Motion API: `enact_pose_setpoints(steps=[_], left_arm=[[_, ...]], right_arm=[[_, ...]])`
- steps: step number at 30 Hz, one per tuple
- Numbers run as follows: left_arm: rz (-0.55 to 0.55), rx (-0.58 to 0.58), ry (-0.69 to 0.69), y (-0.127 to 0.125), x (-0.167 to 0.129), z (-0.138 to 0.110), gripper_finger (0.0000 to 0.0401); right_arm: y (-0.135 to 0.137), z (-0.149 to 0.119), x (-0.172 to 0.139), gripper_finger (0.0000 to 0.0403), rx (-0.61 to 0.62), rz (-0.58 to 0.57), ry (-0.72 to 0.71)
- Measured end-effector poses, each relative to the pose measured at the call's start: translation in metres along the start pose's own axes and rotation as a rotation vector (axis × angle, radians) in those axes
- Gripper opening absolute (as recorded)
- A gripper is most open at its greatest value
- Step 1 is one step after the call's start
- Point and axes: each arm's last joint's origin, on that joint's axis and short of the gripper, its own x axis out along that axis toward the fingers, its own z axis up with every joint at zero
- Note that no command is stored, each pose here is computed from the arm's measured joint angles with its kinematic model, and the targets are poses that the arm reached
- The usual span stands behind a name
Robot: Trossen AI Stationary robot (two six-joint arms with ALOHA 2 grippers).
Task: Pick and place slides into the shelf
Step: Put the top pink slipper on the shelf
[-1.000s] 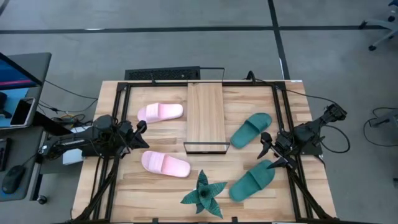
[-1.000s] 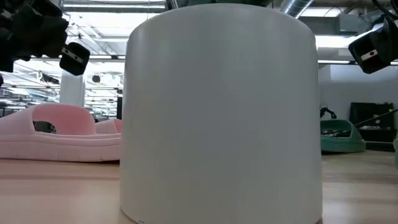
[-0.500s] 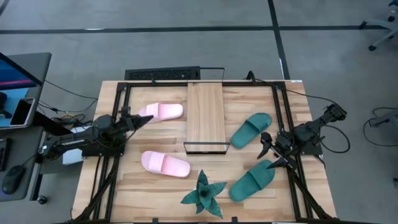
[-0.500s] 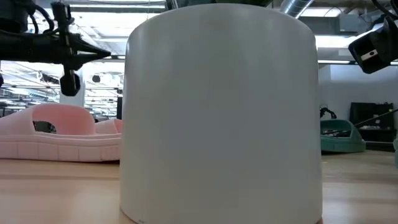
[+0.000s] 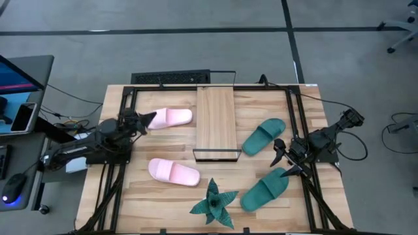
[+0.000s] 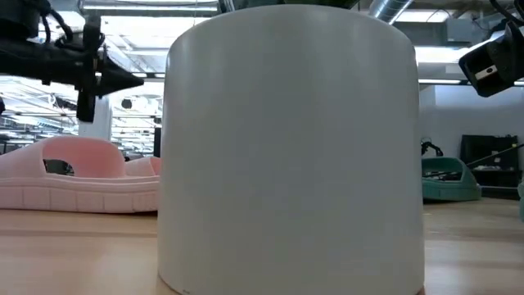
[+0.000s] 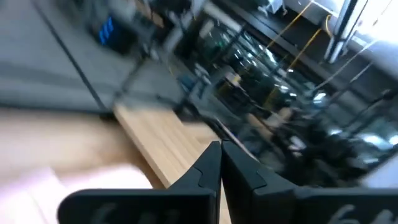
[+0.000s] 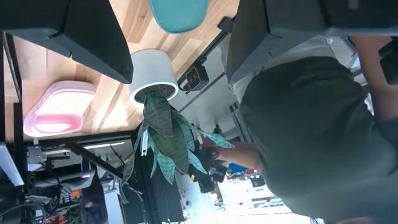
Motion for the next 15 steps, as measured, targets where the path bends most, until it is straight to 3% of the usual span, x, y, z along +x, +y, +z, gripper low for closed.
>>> enact_pose_setpoints(steps=[6,10,15], left_arm=[[0.150,0.405,-0.113,-0.014,-0.010,0.038,0.0000],[0.259,0.590,0.022,-0.022,-0.015,0.055,0.0000],[0.344,0.674,0.224,-0.033,-0.006,0.065,0.0000]], right_arm=[[0.000,0.000,0.000,0.0254,0.000,0.000,0.000],[0.000,0.000,0.000,0.0254,0.000,0.000,0.000],[0.000,0.000,0.000,0.0254,0.000,0.000,0.000]])
